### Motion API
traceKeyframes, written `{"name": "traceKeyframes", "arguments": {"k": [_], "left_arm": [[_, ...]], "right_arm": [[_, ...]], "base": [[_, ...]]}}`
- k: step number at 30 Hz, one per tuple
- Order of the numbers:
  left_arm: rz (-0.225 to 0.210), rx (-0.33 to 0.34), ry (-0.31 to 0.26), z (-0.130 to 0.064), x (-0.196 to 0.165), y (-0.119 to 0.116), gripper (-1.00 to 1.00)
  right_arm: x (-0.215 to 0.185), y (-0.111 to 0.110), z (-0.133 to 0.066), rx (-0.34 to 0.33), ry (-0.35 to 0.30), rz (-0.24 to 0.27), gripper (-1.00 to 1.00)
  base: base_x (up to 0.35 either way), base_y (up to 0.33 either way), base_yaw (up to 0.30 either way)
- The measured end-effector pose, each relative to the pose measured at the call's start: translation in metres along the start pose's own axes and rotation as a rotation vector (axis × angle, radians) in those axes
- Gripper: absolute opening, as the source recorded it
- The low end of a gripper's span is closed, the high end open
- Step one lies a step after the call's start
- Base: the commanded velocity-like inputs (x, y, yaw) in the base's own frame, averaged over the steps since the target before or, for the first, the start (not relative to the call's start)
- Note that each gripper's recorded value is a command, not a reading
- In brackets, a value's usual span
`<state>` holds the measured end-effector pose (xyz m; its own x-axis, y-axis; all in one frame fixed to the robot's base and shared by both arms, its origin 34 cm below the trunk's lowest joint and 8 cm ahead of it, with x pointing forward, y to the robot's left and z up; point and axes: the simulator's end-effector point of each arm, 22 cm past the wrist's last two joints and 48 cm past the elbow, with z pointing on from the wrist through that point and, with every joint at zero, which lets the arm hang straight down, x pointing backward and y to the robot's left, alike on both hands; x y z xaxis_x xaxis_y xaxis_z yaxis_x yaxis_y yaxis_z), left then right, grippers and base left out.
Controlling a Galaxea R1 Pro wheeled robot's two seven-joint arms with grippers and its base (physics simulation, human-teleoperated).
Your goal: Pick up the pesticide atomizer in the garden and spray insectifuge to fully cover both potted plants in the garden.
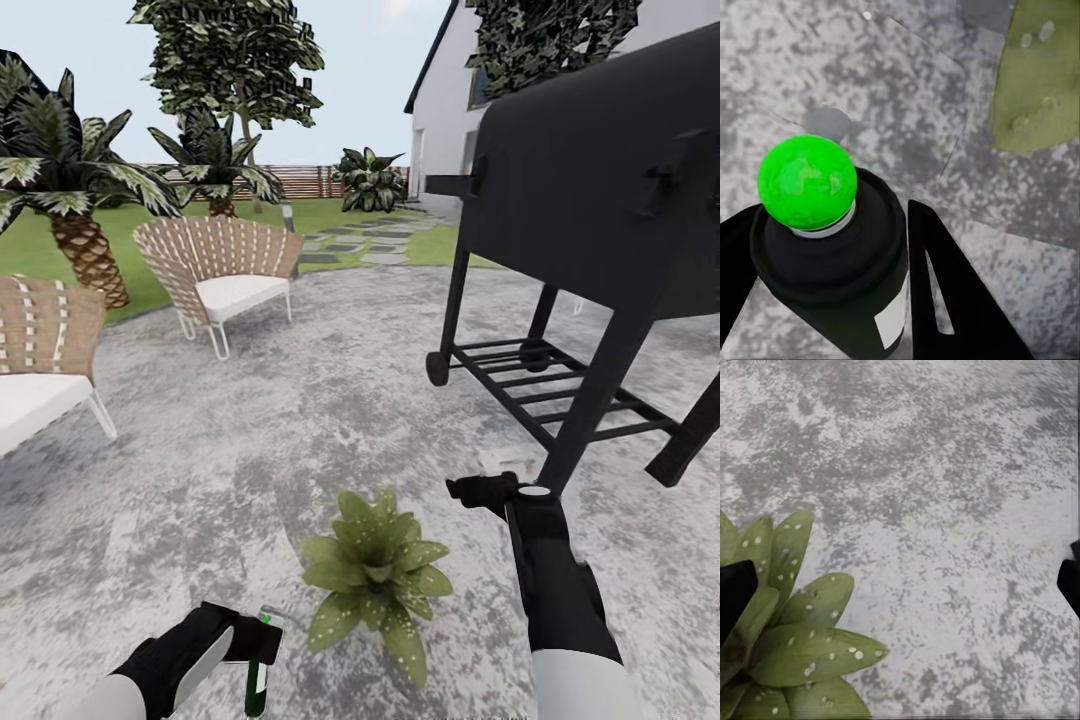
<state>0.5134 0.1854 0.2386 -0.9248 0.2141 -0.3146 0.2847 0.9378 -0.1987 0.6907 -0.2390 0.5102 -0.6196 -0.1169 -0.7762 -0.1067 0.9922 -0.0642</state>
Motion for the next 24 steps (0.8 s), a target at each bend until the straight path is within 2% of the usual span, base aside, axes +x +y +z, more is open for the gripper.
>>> {"name": "traceKeyframes", "arguments": {"k": [1,3,4,7,9,11,13,15,17,18,21,24], "left_arm": [[0.004,0.012,-0.019,-0.002,-0.007,-0.003,-1.0],[0.062,0.121,-0.142,-0.026,-0.061,-0.043,-1.0],[0.085,0.149,-0.144,-0.038,-0.071,-0.057,-1.0],[0.123,0.183,-0.049,-0.064,-0.072,-0.082,-1.0],[0.125,0.14,0.051,-0.087,-0.064,-0.069,-1.0],[0.123,0.121,0.07,-0.093,-0.066,-0.065,-1.0],[0.136,0.114,0.035,-0.1,-0.085,-0.068,-1.0],[0.136,0.097,0.026,-0.098,-0.093,-0.072,-1.0],[0.106,0.043,0.086,-0.072,-0.081,-0.087,-1.0],[0.104,0.026,0.097,-0.067,-0.084,-0.093,-1.0],[0.103,0.014,0.095,-0.067,-0.093,-0.092,-1.0],[0.085,0.007,0.119,-0.063,-0.096,-0.087,-1.0]], "right_arm": [[0.0,0.0,0.0,0.0,0.0,0.0,1.0],[0.0,0.0,0.0,0.0,0.0,0.0,1.0],[0.0,0.0,0.0,0.0,0.0,0.0,1.0],[0.0,0.0,0.0,0.0,-0.003,-0.002,1.0],[0.0,0.0,0.001,-0.001,-0.003,-0.003,1.0],[0.0,0.001,0.001,-0.001,-0.003,-0.003,1.0],[0.0,0.0,0.001,-0.002,-0.004,-0.003,1.0],[-0.001,0.0,0.0,0.0,-0.006,-0.003,1.0],[-0.002,-0.002,-0.001,0.004,-0.01,-0.001,1.0],[-0.002,-0.003,-0.001,0.005,-0.011,0.001,1.0],[-0.002,-0.002,-0.001,0.004,-0.009,0.001,1.0],[-0.002,-0.002,-0.001,0.005,-0.009,0.001,1.0]], "base": [[0.0,0.339,-0.286],[0.0,0.339,-0.286],[0.0,0.333,-0.177],[0.0,0.099,-0.043],[0.0,0.004,-0.002],[0.0,0.0,0.0],[0.0,0.0,0.0],[0.0,0.0,0.0],[0.0,0.0,0.0],[0.0,0.0,0.0],[0.0,0.0,0.0],[0.0,0.0,0.0]]}}
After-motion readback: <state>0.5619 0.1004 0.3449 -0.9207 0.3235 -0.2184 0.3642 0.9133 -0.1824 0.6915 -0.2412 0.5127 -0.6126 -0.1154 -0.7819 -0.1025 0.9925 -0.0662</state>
